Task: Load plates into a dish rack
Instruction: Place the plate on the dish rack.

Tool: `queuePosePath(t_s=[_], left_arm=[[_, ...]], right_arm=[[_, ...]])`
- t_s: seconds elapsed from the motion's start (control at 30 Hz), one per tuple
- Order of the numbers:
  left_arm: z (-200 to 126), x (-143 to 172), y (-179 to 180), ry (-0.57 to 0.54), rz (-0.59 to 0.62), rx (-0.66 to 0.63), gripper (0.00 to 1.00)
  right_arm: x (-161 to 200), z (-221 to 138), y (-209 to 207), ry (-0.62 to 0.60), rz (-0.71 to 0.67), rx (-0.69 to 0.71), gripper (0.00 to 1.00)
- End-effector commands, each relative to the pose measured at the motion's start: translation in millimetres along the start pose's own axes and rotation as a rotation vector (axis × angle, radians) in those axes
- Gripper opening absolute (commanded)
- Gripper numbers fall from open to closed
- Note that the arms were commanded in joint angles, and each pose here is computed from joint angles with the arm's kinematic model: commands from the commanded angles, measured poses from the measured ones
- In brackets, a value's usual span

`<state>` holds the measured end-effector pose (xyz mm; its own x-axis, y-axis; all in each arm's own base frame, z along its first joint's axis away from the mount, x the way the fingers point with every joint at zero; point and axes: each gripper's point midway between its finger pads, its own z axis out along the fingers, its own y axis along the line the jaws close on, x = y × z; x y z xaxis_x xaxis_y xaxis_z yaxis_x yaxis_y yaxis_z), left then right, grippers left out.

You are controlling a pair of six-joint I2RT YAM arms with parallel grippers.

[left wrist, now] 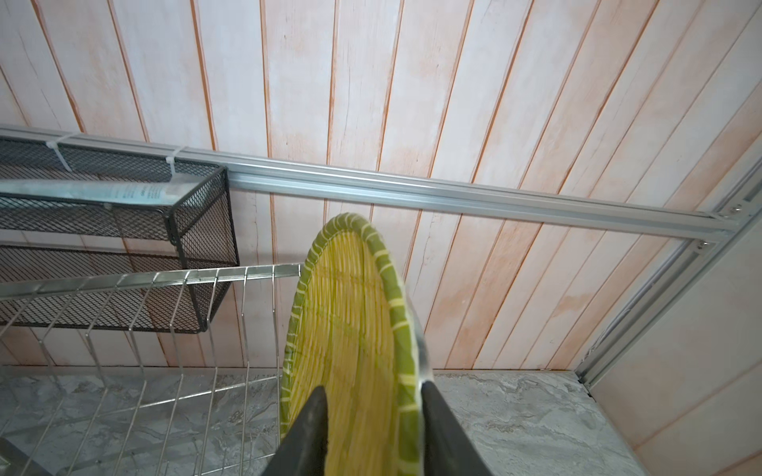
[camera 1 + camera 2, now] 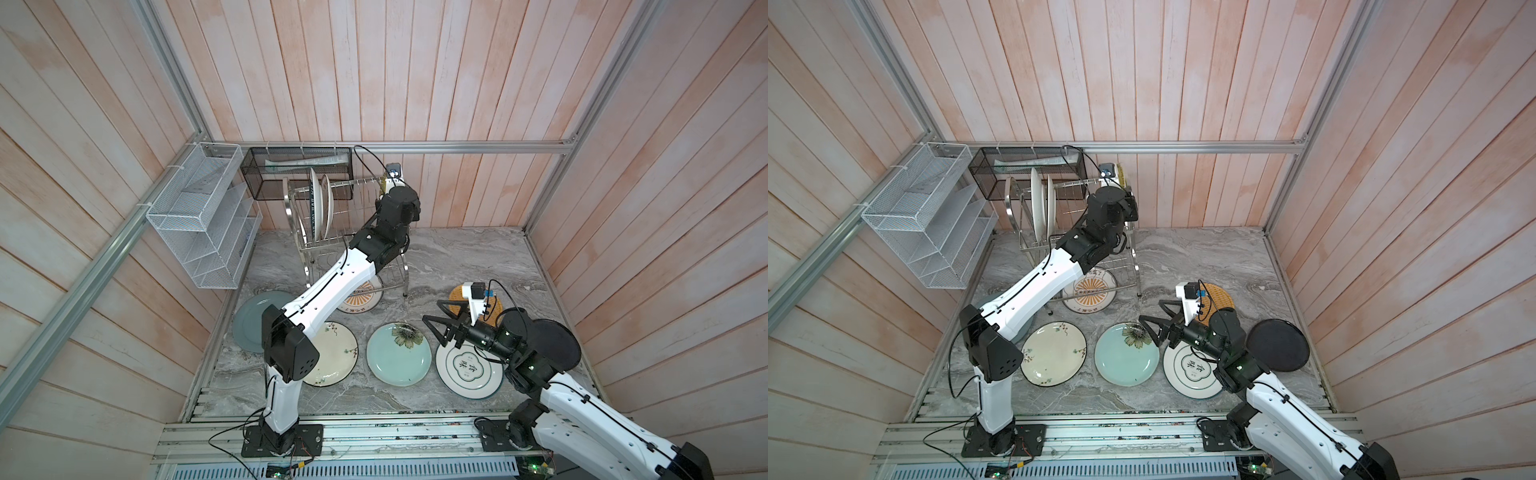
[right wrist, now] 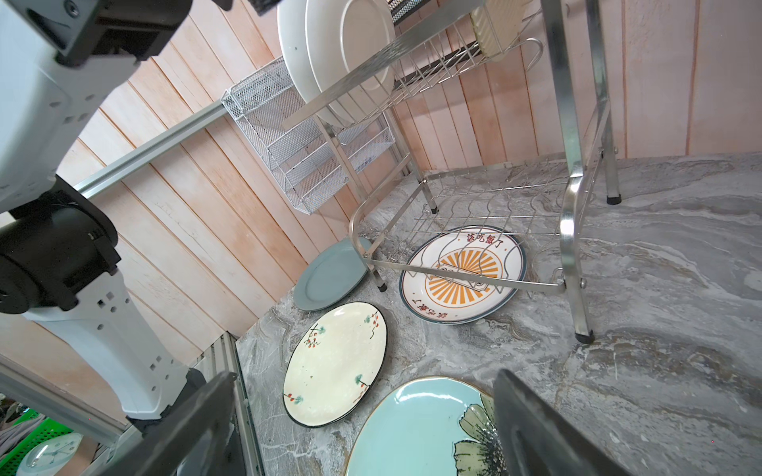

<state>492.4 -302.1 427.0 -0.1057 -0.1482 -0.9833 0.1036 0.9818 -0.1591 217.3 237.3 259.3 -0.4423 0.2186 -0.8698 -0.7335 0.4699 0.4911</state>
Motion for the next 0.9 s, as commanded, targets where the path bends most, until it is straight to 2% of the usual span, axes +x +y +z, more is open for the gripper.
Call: queuePosePath(t_s=[0.0,0.37,0.63,0.73,0.87], left_arm=[[-22.0,-38.4,6.4,-0.058,-0.035,0.034,0.44],[-49.2,-74.5,20.3,-0.101,-0.053,0.089,0.54],[-78.5,-86.0,26.2,-0.108,-0.054,0.159,0.64],[-93.1,-88.5,27.8,-0.109,-0.054,0.201,0.73],[-119.6,-86.8,34.5,-0.111,-0.072,0.298,0.98]], right_arm=[[-6.1,-1.4,-1.2,-0.013,-0.009,0.019,0.98],[-9.2,-1.9,-0.7,-0.014,0.003,0.027,0.98],[-11.4,-5.5,-5.3,-0.012,-0.017,0.071,0.98],[-13.7,-6.4,-5.9,-0.009,-0.022,0.083,0.98],[-16.1,-7.3,-10.6,-0.003,-0.033,0.117,0.98]])
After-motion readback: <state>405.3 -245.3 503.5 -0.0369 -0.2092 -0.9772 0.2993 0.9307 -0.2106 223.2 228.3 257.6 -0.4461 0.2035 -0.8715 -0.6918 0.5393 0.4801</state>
